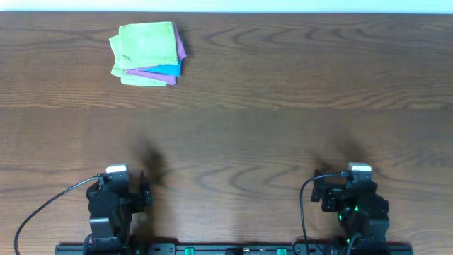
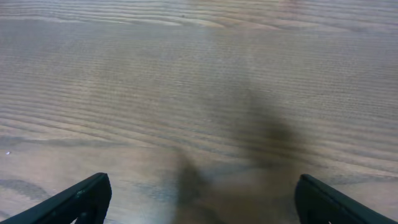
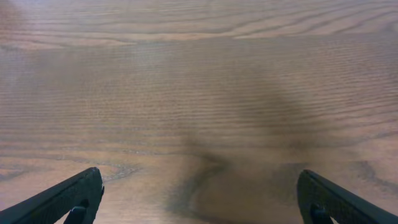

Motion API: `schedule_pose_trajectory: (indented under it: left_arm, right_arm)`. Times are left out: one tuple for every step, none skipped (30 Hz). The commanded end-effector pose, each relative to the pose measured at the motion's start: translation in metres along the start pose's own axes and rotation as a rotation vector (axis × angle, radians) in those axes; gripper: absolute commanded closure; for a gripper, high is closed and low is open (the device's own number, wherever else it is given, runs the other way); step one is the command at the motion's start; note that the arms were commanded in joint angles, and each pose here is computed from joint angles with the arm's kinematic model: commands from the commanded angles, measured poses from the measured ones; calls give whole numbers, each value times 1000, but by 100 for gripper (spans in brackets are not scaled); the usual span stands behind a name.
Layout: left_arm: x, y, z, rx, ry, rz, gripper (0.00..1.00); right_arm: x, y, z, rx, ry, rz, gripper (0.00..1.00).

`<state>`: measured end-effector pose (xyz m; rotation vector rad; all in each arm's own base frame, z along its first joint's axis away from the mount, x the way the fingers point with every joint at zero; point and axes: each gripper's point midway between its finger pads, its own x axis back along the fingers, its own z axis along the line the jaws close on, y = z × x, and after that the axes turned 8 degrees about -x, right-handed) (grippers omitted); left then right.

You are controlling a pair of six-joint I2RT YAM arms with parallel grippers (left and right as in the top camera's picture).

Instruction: Fold the cloth

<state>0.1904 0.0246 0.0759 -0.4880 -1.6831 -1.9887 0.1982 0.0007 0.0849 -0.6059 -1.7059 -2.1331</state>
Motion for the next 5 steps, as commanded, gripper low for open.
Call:
schedule_pose_trajectory:
  left_arm:
    - [-1, -4, 1, 16, 9, 8, 5]
    - [-1, -4, 1, 16, 9, 8, 5]
    - [-1, -4, 1, 16, 9, 8, 5]
    - [-1, -4, 1, 16, 9, 8, 5]
    - [-1, -4, 1, 16, 9, 8, 5]
  right_arm:
    - [-1, -3, 0, -6, 0, 3, 1]
    - [-1, -3, 0, -6, 0, 3, 1]
    - [-1, -3, 0, -6, 0, 3, 1]
    - [-1, -3, 0, -6, 0, 3, 1]
    - [-1, -3, 0, -6, 0, 3, 1]
